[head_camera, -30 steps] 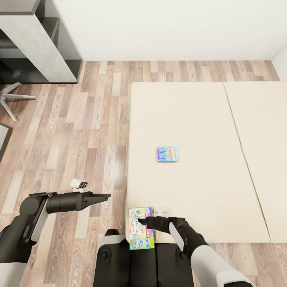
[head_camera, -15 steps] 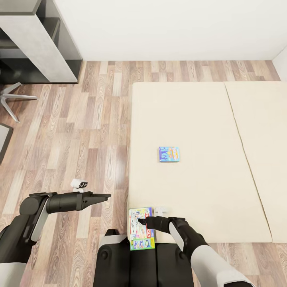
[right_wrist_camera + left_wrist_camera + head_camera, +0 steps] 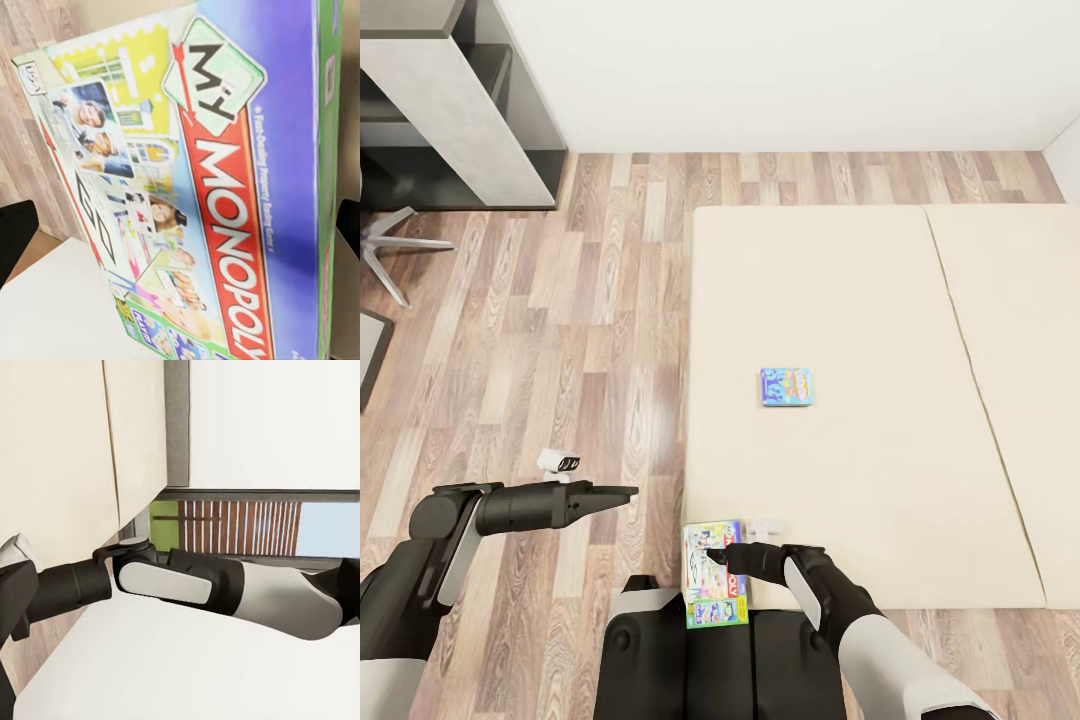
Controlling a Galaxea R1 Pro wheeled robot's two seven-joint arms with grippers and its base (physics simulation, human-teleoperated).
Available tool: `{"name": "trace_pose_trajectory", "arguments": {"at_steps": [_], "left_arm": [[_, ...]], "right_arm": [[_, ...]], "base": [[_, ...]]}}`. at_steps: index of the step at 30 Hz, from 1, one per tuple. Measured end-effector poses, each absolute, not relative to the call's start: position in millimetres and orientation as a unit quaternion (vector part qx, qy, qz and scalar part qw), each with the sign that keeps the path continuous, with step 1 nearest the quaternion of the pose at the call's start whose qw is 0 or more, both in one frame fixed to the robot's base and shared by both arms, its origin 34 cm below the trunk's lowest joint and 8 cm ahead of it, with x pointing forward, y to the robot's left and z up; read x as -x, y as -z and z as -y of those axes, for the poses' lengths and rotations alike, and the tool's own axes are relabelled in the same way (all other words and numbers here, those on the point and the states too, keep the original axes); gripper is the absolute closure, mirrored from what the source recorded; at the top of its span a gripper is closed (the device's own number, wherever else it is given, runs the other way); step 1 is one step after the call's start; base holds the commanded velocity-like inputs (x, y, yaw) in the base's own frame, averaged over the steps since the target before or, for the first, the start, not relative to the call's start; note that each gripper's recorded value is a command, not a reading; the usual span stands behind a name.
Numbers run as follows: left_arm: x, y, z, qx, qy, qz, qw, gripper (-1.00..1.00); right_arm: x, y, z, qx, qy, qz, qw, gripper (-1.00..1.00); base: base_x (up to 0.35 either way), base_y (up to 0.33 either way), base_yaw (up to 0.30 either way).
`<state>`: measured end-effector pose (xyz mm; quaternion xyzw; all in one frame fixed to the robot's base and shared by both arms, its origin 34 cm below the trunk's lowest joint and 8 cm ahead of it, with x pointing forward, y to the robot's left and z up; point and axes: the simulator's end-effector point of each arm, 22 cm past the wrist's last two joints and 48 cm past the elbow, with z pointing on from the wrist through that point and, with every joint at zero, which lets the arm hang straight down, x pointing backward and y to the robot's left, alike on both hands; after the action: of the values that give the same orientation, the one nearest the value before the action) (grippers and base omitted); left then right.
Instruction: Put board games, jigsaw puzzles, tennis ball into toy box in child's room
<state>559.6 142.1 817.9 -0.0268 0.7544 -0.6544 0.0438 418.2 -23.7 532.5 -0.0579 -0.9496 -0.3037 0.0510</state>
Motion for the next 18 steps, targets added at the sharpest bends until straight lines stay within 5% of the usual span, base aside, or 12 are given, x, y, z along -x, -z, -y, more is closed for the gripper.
{"name": "trace_pose_trajectory", "arguments": {"at_steps": [18], "left_arm": [[-559.7, -818.1, -142.1, 0.027, 0.655, -0.754, 0.044, -1.0]], "right_arm": [[-418.5, -532.5, 23.8, 0.058, 0.304, 0.95, 0.05, -1.0]], "base": [[0.0, 0.0, 0.0]]}}
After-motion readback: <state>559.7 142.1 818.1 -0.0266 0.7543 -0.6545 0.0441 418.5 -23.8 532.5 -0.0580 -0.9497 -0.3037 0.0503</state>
